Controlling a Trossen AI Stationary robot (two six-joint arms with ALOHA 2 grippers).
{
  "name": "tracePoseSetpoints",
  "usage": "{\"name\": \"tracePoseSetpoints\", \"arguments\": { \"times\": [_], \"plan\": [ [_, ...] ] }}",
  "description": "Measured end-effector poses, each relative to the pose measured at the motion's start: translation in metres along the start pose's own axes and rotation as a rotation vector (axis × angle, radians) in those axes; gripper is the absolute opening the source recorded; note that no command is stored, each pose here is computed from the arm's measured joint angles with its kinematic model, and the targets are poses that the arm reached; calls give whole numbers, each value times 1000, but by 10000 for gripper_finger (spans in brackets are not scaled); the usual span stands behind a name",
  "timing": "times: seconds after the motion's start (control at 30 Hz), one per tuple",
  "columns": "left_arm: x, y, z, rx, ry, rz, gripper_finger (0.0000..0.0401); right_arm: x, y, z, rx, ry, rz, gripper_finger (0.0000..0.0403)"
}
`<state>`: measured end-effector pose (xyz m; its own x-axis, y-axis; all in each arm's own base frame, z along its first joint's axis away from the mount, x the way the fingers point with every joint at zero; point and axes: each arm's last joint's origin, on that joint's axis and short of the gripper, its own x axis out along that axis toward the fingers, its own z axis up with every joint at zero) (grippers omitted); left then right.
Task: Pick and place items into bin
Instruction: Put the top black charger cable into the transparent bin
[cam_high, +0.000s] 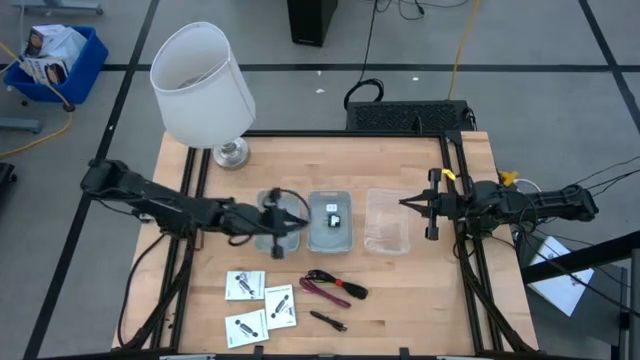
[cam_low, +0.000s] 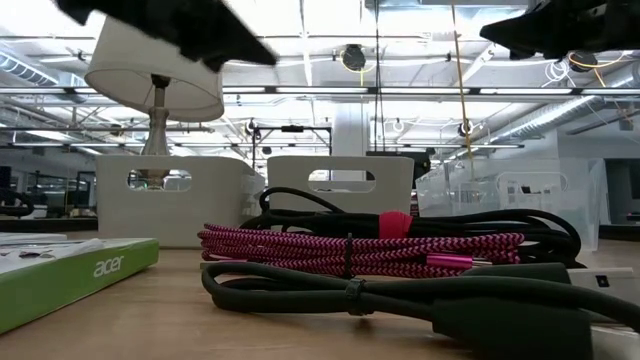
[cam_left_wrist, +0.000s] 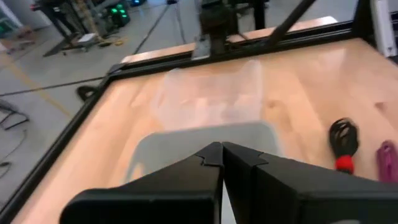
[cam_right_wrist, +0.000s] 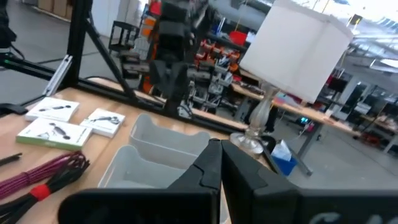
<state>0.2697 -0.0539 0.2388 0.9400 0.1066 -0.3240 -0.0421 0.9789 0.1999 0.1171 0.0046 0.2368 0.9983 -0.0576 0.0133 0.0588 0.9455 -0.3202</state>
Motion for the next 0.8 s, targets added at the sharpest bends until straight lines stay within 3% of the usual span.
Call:
{"name": "tracePoseSetpoints", "arguments": {
  "times": [0.27, 0.47, 0.67, 0.8],
  "plan": [
    [48, -48, 42, 84, 1, -86, 5, -1, 1, -4, 128, 37, 10, 1],
    [71, -72, 62, 64, 92, -28, 54, -1, 3, -5, 220, 49, 26, 1],
    [88, -93, 53, 18, 279, -138, 133, -1, 7, -7, 282, 48, 75, 1],
    [98, -107, 34, 3, 368, -236, 172, 1, 12, -16, 286, 3, 92, 1]
  ]
}}
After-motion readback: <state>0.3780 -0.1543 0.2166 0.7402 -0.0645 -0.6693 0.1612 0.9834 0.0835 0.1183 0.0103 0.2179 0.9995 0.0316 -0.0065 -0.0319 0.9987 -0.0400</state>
